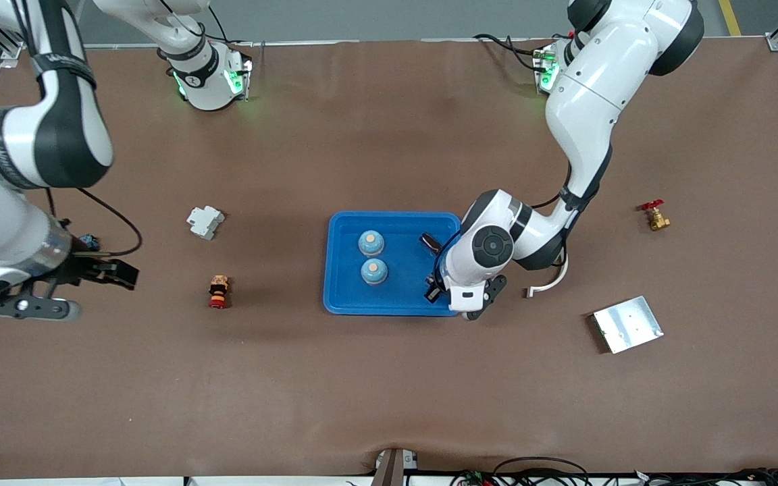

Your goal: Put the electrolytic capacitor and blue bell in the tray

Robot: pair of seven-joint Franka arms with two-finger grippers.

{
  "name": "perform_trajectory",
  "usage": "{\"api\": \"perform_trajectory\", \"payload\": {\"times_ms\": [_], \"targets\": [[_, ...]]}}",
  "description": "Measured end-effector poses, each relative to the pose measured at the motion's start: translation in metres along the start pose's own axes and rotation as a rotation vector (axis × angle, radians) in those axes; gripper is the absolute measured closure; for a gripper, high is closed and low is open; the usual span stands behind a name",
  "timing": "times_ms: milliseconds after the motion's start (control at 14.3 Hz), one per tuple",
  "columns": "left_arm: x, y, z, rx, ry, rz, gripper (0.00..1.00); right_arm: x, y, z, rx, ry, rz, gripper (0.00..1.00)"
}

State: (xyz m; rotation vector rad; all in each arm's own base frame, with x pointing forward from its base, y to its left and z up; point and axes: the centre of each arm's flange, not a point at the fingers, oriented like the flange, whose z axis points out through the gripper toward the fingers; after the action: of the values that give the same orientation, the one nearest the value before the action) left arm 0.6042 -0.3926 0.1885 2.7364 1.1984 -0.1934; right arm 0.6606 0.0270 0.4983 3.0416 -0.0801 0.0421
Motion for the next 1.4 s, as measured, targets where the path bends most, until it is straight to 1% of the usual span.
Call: {"api": "perform_trajectory", "payload": {"times_ms": [70,140,210,349,629,908,978,1188,1258,1397], "targets": [[0.0,0.0,0.0,-0.001,0.0,0.0,0.41,-0.002,0.011,0.0,0.002,-0.004,-0.009,0.0],[0.0,0.001,-0.001,-0.003,0.001,0.0,0.3,-0.005,0.019,0.0,0.016,-0.01,-0.014,0.0],[0.0,0.002,-0.003,-0.006,0.002,0.001,0.21,-0.008,0.025,-0.001,0.036,-0.013,-0.015,0.0],[-0.002,0.006,-0.007,-0.016,0.004,0.004,0.01,-0.014,0.038,-0.008,0.057,-0.007,-0.031,0.0],[-0.002,0.014,-0.024,-0.046,0.013,0.007,0.0,-0.028,0.067,-0.027,0.061,0.009,-0.057,0.0],[0.003,0.023,-0.074,-0.103,0.043,0.007,0.0,-0.052,0.07,-0.058,0.058,-0.002,-0.059,0.0],[0.005,0.022,-0.088,-0.09,0.052,0.005,0.0,-0.058,0.071,-0.068,0.055,0.0,-0.056,0.0],[0.016,0.01,-0.128,-0.01,0.083,-0.003,0.0,-0.071,0.082,-0.088,0.05,0.001,-0.037,0.0],[0.021,0.005,-0.14,0.015,0.098,0.004,0.0,-0.074,0.084,-0.092,0.05,-0.003,-0.033,0.0],[0.034,-0.007,-0.165,0.07,0.107,0.049,0.0,-0.076,0.089,-0.098,0.05,-0.006,-0.026,0.0]]}}
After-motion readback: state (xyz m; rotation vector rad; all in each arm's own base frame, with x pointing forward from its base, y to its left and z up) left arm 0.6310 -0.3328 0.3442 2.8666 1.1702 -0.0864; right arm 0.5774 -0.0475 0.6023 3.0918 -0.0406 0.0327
